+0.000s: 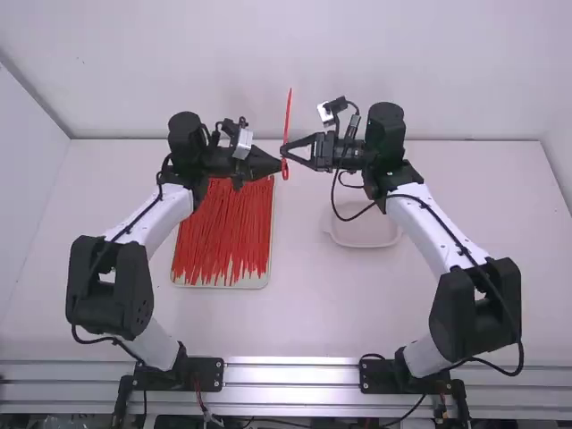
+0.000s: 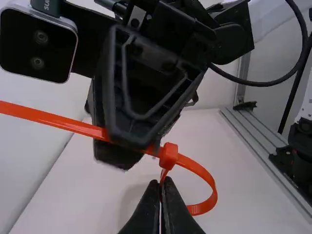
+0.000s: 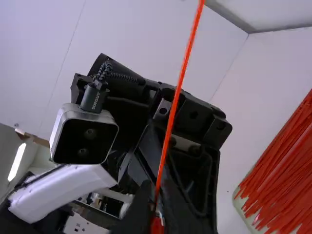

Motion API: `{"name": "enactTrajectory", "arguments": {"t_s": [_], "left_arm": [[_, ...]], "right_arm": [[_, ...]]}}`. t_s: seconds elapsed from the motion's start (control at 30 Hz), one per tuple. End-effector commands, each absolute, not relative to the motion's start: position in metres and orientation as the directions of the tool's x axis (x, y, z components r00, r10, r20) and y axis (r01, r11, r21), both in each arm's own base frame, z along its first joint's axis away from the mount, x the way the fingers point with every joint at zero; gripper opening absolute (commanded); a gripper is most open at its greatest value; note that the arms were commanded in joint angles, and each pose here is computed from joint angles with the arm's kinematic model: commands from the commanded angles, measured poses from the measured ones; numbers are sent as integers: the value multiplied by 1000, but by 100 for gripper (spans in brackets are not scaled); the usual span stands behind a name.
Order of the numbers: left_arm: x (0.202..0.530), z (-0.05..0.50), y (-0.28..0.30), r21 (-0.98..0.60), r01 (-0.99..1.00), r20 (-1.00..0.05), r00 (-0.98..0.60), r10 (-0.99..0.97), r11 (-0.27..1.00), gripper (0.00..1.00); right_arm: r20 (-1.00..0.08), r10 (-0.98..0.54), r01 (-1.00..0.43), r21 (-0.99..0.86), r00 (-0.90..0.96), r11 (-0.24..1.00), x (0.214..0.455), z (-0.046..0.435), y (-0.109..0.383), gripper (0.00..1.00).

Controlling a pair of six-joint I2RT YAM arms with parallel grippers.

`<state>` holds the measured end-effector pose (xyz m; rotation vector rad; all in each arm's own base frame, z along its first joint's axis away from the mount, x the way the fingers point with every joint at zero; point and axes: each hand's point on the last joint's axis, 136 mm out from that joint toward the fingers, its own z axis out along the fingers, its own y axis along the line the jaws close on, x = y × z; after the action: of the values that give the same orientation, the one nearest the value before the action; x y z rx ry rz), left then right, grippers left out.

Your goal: Fasten the cable tie

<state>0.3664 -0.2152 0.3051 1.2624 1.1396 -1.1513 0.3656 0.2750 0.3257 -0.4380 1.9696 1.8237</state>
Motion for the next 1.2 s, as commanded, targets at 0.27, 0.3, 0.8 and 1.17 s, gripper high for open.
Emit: {"name": "enactTrajectory", "arguments": {"t_s": [0.27,0.3,0.8,1.17], "left_arm": [[369,304,-223,76,997,-997,76,8,12,2],[370,304,-222,76,997,-997,76,8,15,2],[379,306,-220,-2,998,-1000,-2,5,68,18],[394,304,-194,-162,977,-987,-162,-14,138,99]], "right_arm": [[-564,32,-561,825,-825,73,361,335,277,0],[-566,32,-563,823,-824,73,361,335,277,0],[-574,44,-569,818,-818,84,371,323,245,0],[-573,52,-566,817,-818,111,372,284,213,0]]}}
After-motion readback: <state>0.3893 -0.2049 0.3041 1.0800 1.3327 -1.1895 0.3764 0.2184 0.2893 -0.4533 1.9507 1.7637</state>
